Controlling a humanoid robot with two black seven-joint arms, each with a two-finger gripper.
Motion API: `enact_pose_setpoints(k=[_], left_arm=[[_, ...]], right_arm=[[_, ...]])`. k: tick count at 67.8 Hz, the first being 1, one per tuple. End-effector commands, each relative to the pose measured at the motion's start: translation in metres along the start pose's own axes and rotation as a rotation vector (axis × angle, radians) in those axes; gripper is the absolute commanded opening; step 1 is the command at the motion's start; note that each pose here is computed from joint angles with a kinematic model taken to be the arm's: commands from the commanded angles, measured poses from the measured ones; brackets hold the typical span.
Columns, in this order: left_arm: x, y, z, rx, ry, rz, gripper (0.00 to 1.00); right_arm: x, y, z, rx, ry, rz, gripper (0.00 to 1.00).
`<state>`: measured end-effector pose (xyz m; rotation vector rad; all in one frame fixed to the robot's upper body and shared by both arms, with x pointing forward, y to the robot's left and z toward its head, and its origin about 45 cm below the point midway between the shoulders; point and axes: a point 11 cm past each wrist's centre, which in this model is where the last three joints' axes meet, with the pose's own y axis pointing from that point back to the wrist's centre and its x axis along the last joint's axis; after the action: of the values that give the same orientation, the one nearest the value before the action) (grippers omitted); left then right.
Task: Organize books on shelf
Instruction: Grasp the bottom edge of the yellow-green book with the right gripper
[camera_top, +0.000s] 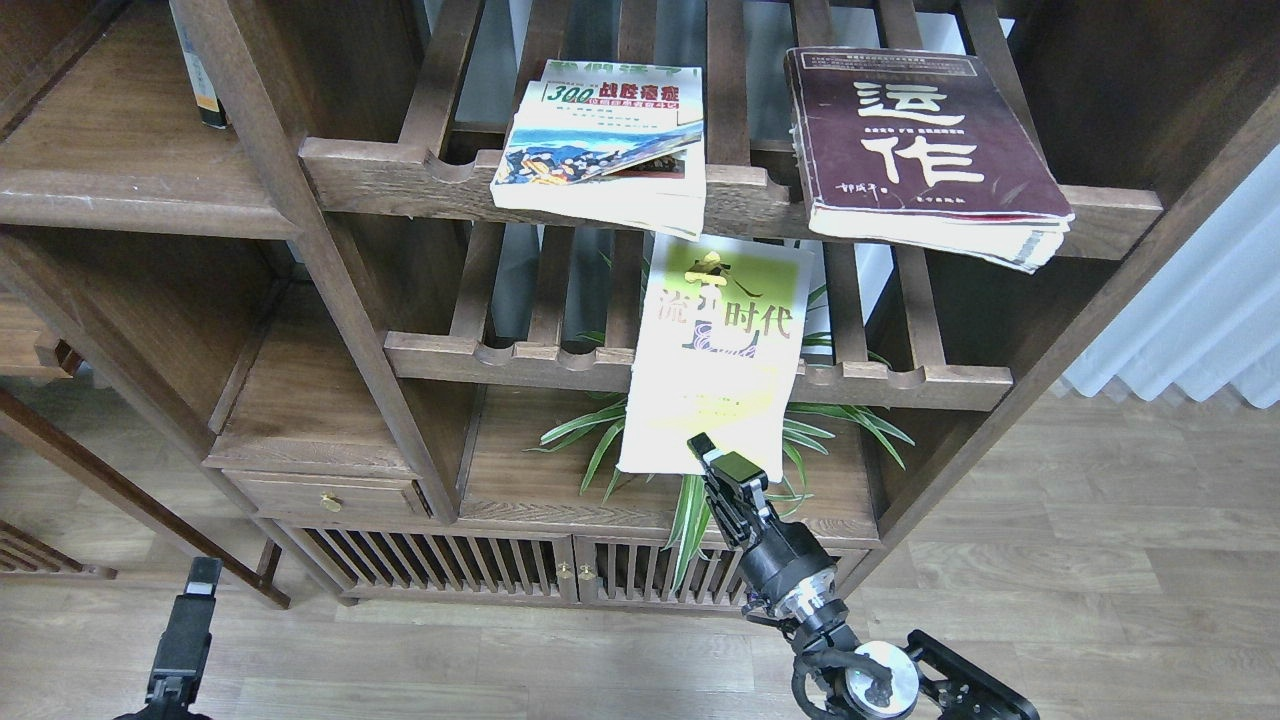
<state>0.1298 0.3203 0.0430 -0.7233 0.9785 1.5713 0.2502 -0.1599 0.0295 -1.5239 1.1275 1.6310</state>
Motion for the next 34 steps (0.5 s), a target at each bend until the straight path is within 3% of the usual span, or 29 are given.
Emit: enact_pose_setpoints(k=[1,14,34], left_arm=[[0.005,-0.004,-0.009,0.039,-0.011,0.007,1.0],[0.006,-0.006,-0.015,0.067,-0.018,0.008,1.0],[0.011,-0.001,-0.016,0.077,-0.018,0.025,1.0]], right_arm=[[-0.001,0.0,0.0,0.001,0.0,-0.002,0.03],[-0.011,-0.001,0.004,-0.003,-0.021,-0.036,0.01],[0.002,0.049,0.044,-0.02,-0.14,-0.004,0.01]])
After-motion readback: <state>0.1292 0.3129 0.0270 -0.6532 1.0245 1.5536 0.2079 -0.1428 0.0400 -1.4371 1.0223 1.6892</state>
